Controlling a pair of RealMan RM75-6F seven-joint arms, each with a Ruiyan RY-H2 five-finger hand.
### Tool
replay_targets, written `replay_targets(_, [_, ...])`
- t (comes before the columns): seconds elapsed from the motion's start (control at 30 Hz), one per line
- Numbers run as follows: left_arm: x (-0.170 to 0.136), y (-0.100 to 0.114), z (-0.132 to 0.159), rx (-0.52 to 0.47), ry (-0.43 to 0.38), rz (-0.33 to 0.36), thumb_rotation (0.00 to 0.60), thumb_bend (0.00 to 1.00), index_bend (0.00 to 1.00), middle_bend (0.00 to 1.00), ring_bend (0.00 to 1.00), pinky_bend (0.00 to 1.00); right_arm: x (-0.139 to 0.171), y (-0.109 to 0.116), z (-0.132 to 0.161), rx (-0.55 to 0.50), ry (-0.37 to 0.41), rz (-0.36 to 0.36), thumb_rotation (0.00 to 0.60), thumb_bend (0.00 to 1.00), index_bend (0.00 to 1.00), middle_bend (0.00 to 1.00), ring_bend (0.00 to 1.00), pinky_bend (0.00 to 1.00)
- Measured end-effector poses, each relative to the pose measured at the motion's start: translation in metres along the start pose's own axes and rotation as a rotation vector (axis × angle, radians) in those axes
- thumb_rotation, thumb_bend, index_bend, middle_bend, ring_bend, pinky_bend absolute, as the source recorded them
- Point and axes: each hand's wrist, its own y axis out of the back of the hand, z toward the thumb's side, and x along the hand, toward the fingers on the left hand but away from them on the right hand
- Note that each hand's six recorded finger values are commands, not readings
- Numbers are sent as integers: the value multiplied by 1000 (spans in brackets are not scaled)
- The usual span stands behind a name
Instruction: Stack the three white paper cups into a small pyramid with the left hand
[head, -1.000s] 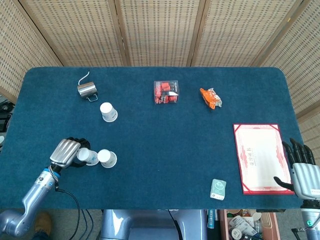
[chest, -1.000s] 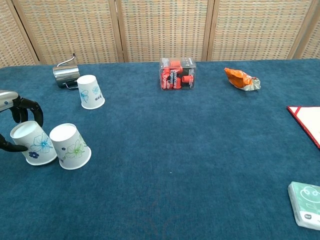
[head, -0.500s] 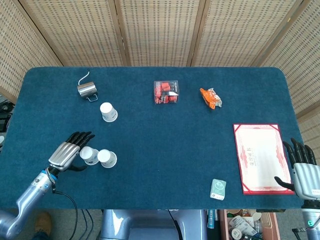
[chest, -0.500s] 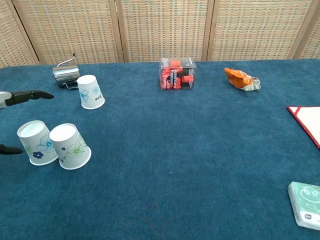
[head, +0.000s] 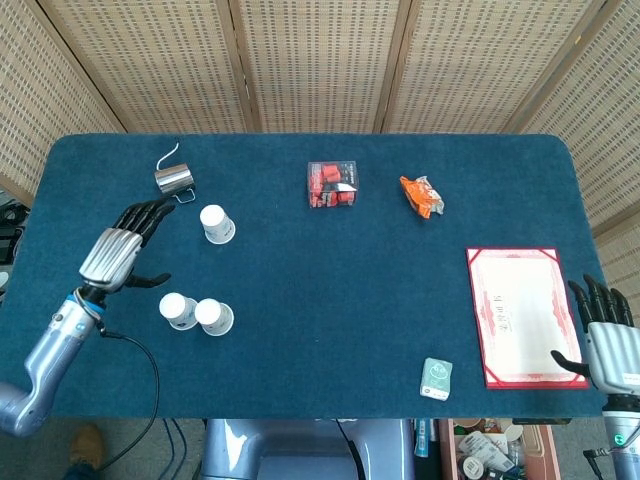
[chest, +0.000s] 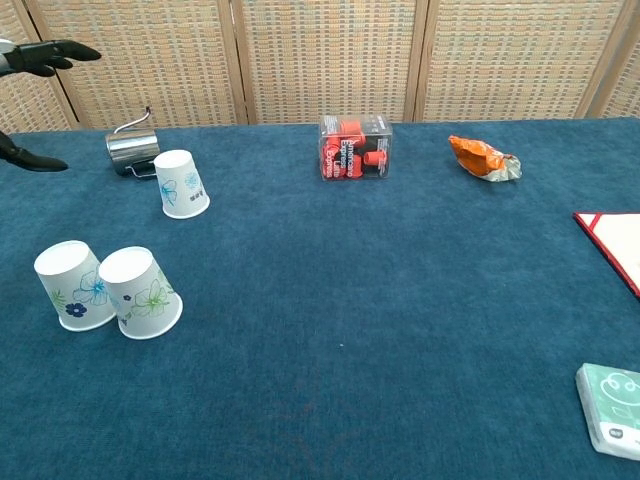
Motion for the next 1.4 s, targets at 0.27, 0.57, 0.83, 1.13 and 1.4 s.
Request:
replay_targets(0.27, [63,-28,-12,45,106,-112,600,212,0,0,0,54,-4,4,-4,26,0,-26,600,0,0,0,0,0])
replay_targets(0.57, [116,-60,-2,56,160,-187,600,217,0,0,10,74,-6,8,-6,28,2,-46,600,0,0,0,0,0])
replay_targets(0.83, [133,-70,6,79,180,-199,600,217,72,133,190,225,-7,7,-11,33,-18,-40,600,0,0,0,0,0])
replay_targets(1.13, [147,-78,18,84,208,-130,600,217,311,367,384,390,-10,7,-17,30,-40,-40,600,0,0,0,0,0])
replay_targets(1.4, [152,-80,25,94,222,-88,600,217,410,446,453,433,-11,6,-20,25,-49,-34,600,0,0,0,0,0])
